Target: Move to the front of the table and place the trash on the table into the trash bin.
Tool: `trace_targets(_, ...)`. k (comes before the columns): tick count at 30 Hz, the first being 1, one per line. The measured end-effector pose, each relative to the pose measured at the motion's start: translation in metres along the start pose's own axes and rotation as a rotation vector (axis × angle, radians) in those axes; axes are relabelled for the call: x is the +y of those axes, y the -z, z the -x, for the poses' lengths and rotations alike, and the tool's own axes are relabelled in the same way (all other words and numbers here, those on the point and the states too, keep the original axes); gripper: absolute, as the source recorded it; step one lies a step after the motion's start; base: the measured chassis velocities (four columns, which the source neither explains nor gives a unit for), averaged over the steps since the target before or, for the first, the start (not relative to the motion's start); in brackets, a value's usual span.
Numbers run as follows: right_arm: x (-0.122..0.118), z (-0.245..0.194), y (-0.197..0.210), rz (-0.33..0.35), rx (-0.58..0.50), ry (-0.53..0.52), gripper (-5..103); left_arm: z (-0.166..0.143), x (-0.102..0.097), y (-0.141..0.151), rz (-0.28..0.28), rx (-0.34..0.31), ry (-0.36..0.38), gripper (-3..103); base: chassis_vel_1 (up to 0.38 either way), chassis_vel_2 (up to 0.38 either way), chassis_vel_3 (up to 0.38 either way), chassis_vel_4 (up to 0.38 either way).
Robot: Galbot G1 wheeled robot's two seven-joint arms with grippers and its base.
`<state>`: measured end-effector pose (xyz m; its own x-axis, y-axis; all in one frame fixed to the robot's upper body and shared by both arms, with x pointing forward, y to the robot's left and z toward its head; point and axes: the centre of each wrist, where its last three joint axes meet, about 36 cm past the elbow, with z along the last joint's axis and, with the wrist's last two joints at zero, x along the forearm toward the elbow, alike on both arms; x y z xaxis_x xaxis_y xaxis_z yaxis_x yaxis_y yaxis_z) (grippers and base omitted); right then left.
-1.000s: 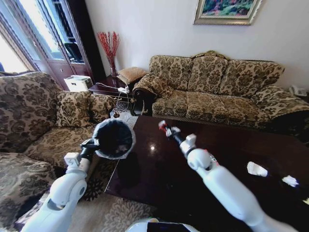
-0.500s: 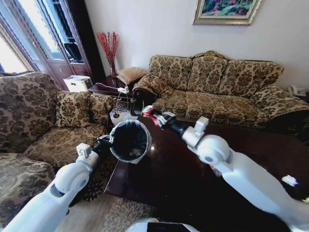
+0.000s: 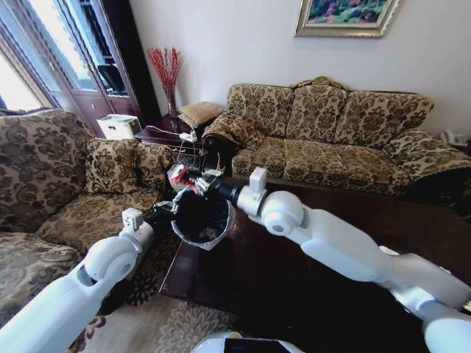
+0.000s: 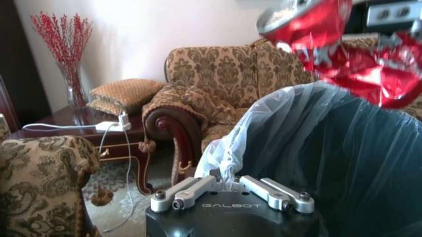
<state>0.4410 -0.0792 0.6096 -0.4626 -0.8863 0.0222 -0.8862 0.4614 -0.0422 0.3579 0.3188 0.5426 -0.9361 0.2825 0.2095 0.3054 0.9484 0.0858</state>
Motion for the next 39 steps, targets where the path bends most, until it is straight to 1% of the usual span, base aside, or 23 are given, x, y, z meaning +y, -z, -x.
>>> trace_targets(9,-0.004,0.008,-0.004,-0.015,0.009,-0.02,6,0.002,0.001,0.001,-0.005,-0.009,0.005,1,0.0,0.0,0.0,0.0)
trace_targets(13,-0.005,0.01,-0.006,-0.017,0.011,-0.022,10,0.002,0.003,0.002,-0.006,-0.009,0.008,1,0.0,0.0,0.0,0.0)
trace_targets(15,-0.005,0.011,-0.006,-0.019,0.012,-0.023,10,0.002,0.003,0.002,-0.006,-0.009,0.01,1,0.0,0.0,0.0,0.0)
trace_targets(16,-0.006,0.012,-0.007,-0.02,0.013,-0.025,15,0.001,0.004,0.002,-0.006,-0.008,0.012,1,0.0,0.0,0.0,0.0)
trace_targets(17,-0.006,0.013,-0.008,-0.021,0.014,-0.027,15,0.001,0.004,0.002,-0.006,-0.009,0.013,1,0.0,0.0,0.0,0.0)
trace_targets(19,-0.007,0.014,-0.009,-0.022,0.015,-0.031,23,0.001,0.006,0.003,-0.004,-0.011,0.018,1,0.0,0.0,0.0,0.0)
trace_targets(20,-0.007,0.014,-0.009,-0.022,0.015,-0.031,23,0.001,0.006,0.003,-0.004,-0.011,0.018,1,0.0,0.0,0.0,0.0)
trace_targets(22,-0.007,0.015,-0.01,-0.023,0.017,-0.03,33,0.001,0.007,0.004,-0.002,-0.015,0.02,1,0.0,0.0,0.0,0.0)
trace_targets(23,-0.007,0.015,-0.01,-0.023,0.017,-0.03,33,0.001,0.007,0.004,-0.002,-0.015,0.02,1,0.0,0.0,0.0,0.0)
trace_targets(24,-0.006,0.015,-0.01,-0.023,0.017,-0.029,39,0.001,0.007,0.004,-0.002,-0.016,0.021,1,0.0,0.0,0.0,0.0)
trace_targets(25,-0.007,0.015,-0.009,-0.024,0.016,-0.029,39,0.001,0.007,0.005,-0.002,-0.017,0.021,1,0.0,0.0,0.0,0.0)
trace_targets(26,-0.007,0.016,-0.008,-0.027,0.015,-0.03,49,0.0,0.007,0.005,-0.002,-0.018,0.02,1,0.0,0.0,0.0,0.0)
trace_targets(28,-0.007,0.016,-0.008,-0.028,0.014,-0.03,49,0.0,0.007,0.005,-0.003,-0.019,0.02,1,0.0,0.0,0.0,0.0)
trace_targets(30,-0.009,0.016,-0.006,-0.033,0.014,-0.033,60,0.0,0.006,0.006,-0.004,-0.023,0.018,1,0.0,0.0,0.0,0.0)
trace_targets(31,-0.009,0.016,-0.006,-0.033,0.014,-0.033,60,0.0,0.006,0.006,-0.004,-0.023,0.018,1,0.0,0.0,0.0,0.0)
trace_targets(33,-0.01,0.016,-0.006,-0.035,0.015,-0.035,71,-0.001,0.005,0.006,-0.005,-0.025,0.017,1,0.0,0.0,0.0,0.0)
trace_targets(34,-0.01,0.016,-0.006,-0.035,0.015,-0.035,71,-0.001,0.005,0.006,-0.005,-0.025,0.017,1,0.0,0.0,0.0,0.0)
trace_targets(37,-0.011,0.015,-0.006,-0.035,0.016,-0.04,87,-0.002,0.003,0.006,-0.004,-0.027,0.016,1,0.0,0.0,0.0,0.0)
trace_targets(39,-0.011,0.015,-0.006,-0.034,0.016,-0.041,87,-0.003,0.003,0.006,-0.004,-0.027,0.016,1,0.0,0.0,0.0,0.0)
